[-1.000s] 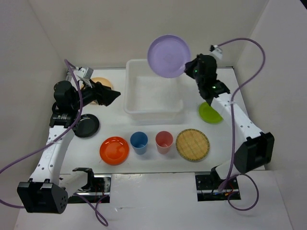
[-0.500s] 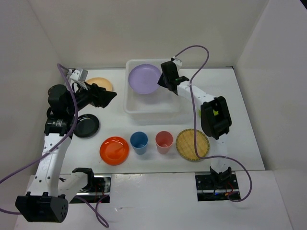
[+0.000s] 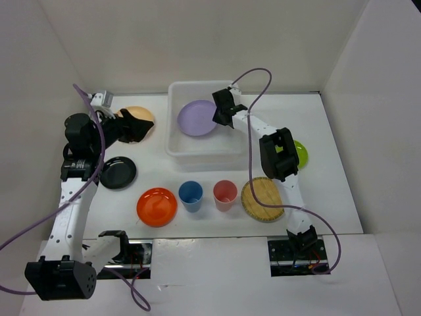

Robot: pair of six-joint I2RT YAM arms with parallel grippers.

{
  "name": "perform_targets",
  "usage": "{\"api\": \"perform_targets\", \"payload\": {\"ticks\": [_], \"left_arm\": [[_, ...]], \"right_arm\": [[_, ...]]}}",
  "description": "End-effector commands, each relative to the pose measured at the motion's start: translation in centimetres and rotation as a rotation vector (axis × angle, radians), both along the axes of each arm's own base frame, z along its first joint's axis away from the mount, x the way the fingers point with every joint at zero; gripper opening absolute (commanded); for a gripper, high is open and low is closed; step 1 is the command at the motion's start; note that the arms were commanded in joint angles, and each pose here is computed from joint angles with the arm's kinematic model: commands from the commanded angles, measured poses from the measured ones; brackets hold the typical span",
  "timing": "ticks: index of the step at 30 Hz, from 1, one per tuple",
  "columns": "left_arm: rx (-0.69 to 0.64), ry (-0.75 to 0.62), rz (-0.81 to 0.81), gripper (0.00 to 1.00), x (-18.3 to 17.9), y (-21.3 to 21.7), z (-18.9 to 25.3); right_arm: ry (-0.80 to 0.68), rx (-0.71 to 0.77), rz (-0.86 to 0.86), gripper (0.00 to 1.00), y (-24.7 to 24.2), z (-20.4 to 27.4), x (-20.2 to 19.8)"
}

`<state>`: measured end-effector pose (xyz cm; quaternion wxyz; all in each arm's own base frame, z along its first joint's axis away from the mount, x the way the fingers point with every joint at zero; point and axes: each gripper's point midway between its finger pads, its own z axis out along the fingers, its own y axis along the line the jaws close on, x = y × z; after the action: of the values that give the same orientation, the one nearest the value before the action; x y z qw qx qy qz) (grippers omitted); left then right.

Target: Place the mixed dishes into the plastic bin

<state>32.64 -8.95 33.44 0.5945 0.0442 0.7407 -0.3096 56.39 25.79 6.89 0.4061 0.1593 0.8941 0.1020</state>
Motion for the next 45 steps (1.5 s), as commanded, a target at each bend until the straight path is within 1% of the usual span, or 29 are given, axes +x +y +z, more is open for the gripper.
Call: {"api": "perform_targets", "payload": {"ticks": [1, 2, 3, 5, 6, 7, 8, 11, 12, 14, 15, 16, 17, 19, 21, 22, 23, 24, 25, 26, 27, 30, 34, 35, 37, 38, 39, 40, 45], "left_arm": [[-0.016, -0.017, 0.068, 0.81, 1.7, 1.5, 1.4], [-0.024, -0.009, 0.078, 0.81, 2.0, 1.6, 1.5], [-0.032, 0.010, 0.108, 0.81, 2.6, 2.4, 1.0], [-0.070, 0.071, 0.156, 0.81, 4.1, 3.8, -0.2], [-0.087, 0.116, 0.172, 0.81, 5.0, 4.3, -1.5], [-0.112, 0.139, 0.197, 0.81, 5.5, 5.1, -1.8], [-0.123, 0.175, 0.224, 0.81, 6.7, 5.9, -2.8], [-0.139, 0.229, 0.273, 0.81, 8.2, 7.4, -4.3], [-0.149, 0.258, 0.307, 0.79, 9.3, 8.4, -5.2], [-0.154, 0.336, 0.359, 0.77, 10.3, 10.1, -7.5], [-0.142, 0.355, 0.396, 0.76, 10.7, 11.1, -8.2], [-0.135, 0.367, 0.430, 0.76, 11.1, 12.4, -8.5], [-0.120, 0.399, 0.453, 0.76, 11.5, 13.3, -9.9], [-0.094, 0.437, 0.523, 0.76, 11.9, 15.3, -11.3], [-0.061, 0.467, 0.578, 0.74, 12.7, 17.5, -12.5], [-0.037, 0.500, 0.611, 0.72, 12.7, 18.2, -13.4], [-0.025, 0.553, 0.632, 0.68, 13.1, 19.2, -15.3], [-0.002, 0.574, 0.635, 0.68, 13.5, 19.7, -15.4], [0.012, 0.602, 0.642, 0.66, 13.7, 20.0, -16.1], [0.008, 0.665, 0.646, 0.64, 14.0, 20.6, -18.3], [0.022, 0.685, 0.650, 0.61, 14.2, 20.9, -18.7], [0.027, 0.746, 0.670, 0.60, 14.6, 22.4, -21.4], [0.027, 0.796, 0.687, 0.60, 15.5, 23.1, -23.4], [0.043, 0.802, 0.688, 0.60, 15.6, 23.4, -23.7], [0.061, 0.815, 0.695, 0.60, 16.1, 23.9, -24.3], [0.071, 0.837, 0.707, 0.60, 15.6, 24.5, -25.0], [0.071, 0.834, 0.708, 0.60, 15.9, 24.6, -25.1], [0.071, 0.840, 0.707, 0.60, 16.2, 24.7, -25.5], [0.071, 0.840, 0.707, 0.60, 16.9, 25.0, -26.2]], "right_arm": [[-0.041, 0.007, -0.039, 0.06, -0.5, 1.5, 1.7], [-0.041, 0.007, -0.040, 0.08, -0.5, 1.5, 1.7], [-0.041, 0.007, -0.040, 0.14, -0.5, 1.5, 1.7], [-0.054, -0.002, -0.042, 0.23, -0.7, 2.1, 1.8], [-0.054, -0.002, -0.042, 0.32, -0.7, 2.2, 1.8], [-0.069, 0.006, -0.042, 0.37, -0.7, 3.2, 1.8], [-0.083, -0.002, -0.043, 0.51, -1.0, 4.1, 1.7], [-0.120, 0.007, -0.036, 0.72, -1.1, 6.6, 1.6], [-0.149, 0.014, -0.031, 0.82, -1.1, 8.6, 1.5], [-0.178, 0.019, -0.025, 0.91, -1.3, 10.5, 1.4], [-0.206, 0.043, -0.015, 0.96, -1.1, 12.6, 1.1], [-0.226, 0.044, -0.010, 0.98, -1.3, 13.9, 0.9], [-0.249, 0.044, 0.008, 0.98, -0.8, 15.0, 0.5], [-0.317, 0.077, 0.027, 0.98, -0.5, 19.0, -0.5], [-0.346, 0.097, 0.058, 0.98, -0.1, 21.3, -1.6], [-0.387, 0.115, 0.074, 0.98, -0.3, 24.0, -2.4], [-0.407, 0.122, 0.099, 0.98, 0.2, 25.3, -3.1], [-0.437, 0.141, 0.105, 0.98, 0.1, 27.2, -3.6], [-0.484, 0.161, 0.118, 0.98, -0.4, 30.1, -4.9], [-0.510, 0.175, 0.126, 0.98, -0.3, 31.8, -5.8], [-0.528, 0.180, 0.149, 0.98, -0.1, 32.9, -6.8], [-0.609, 0.190, 0.168, 0.98, -1.2, 36.5, -9.6], [-0.647, 0.212, 0.175, 0.98, -2.7, 37.8, -12.6], [-0.645, 0.217, 0.188, 0.98, -3.1, 37.8, -13.7], [-0.647, 0.232, 0.195, 0.98, -3.3, 37.3, -14.6], [-0.670, 0.247, 0.207, 0.98, -3.7, 38.3, -15.7], [-0.696, 0.269, 0.202, 0.98, -3.8, 38.9, -16.0], [-0.682, 0.263, 0.203, 0.98, -3.9, 37.7, -16.1], [-0.663, 0.258, 0.213, 0.98, -4.0, 36.9, -16.7]]}}
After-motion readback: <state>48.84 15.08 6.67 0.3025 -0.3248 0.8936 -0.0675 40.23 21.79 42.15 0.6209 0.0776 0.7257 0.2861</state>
